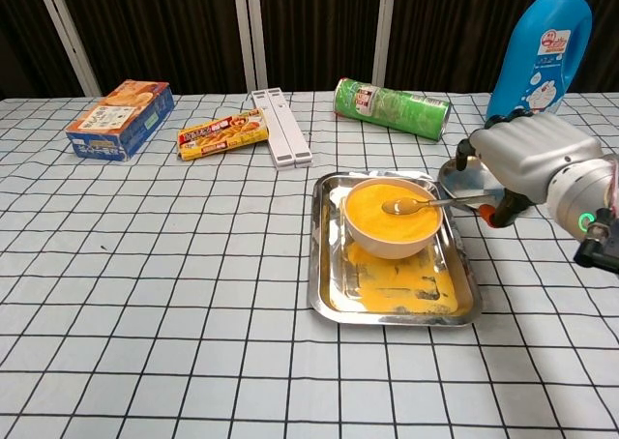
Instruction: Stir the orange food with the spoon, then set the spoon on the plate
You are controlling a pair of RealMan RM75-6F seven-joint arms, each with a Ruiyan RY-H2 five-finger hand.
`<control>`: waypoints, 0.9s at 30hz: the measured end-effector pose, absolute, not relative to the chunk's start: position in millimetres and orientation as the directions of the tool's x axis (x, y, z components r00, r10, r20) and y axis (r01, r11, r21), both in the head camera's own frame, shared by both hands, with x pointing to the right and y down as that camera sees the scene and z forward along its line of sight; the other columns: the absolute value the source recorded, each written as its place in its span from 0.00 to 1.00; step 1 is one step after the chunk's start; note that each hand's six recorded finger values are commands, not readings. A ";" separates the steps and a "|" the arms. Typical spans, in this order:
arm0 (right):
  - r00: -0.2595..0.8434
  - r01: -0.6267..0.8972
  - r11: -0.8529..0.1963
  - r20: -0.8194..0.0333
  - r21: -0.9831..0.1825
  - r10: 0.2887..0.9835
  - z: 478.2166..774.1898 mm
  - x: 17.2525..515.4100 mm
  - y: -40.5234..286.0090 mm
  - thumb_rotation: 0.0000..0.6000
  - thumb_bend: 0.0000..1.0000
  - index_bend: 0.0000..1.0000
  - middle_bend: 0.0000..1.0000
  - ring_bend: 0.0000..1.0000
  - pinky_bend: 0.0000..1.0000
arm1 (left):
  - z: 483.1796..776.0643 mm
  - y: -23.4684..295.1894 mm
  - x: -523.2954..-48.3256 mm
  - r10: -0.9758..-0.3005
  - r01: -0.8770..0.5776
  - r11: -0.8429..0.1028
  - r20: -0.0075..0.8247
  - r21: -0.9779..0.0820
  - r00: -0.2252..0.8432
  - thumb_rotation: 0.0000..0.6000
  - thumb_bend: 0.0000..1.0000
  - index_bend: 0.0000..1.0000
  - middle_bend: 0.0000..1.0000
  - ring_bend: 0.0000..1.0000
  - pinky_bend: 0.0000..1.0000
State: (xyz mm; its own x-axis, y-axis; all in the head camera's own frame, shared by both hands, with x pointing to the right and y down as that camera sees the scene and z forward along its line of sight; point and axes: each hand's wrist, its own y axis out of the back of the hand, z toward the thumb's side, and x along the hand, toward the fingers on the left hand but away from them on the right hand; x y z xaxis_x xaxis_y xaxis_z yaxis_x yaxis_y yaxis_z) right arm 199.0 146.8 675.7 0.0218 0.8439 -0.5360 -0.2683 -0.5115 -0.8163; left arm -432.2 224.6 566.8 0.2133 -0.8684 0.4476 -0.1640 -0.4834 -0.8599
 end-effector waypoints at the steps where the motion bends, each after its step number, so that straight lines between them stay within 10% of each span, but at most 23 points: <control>1: 0.021 -0.267 -0.517 -0.541 -0.813 0.841 675.1 200.2 148.0 1.00 0.45 0.27 0.17 0.05 0.00 | 567.0 224.6 -432.2 -0.868 -0.164 -0.484 0.448 -0.860 0.212 1.00 0.00 0.00 0.00 0.00 0.00; 27: 0.053 -0.224 -0.561 -0.585 -0.797 0.809 668.4 217.4 168.8 1.00 0.45 0.27 0.17 0.05 0.00 | 569.4 224.0 -429.3 -0.866 -0.153 -0.487 0.452 -0.860 0.211 1.00 0.00 0.00 0.00 0.00 0.00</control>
State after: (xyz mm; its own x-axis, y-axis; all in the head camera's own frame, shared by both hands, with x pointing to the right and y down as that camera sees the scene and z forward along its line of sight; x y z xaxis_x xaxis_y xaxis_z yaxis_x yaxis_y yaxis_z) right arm 217.4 168.8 668.4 0.0525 0.8094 -0.5849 -0.2243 -0.5611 -0.7968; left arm -429.3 224.0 569.4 0.2112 -0.8664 0.4524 -0.1533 -0.4865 -0.8601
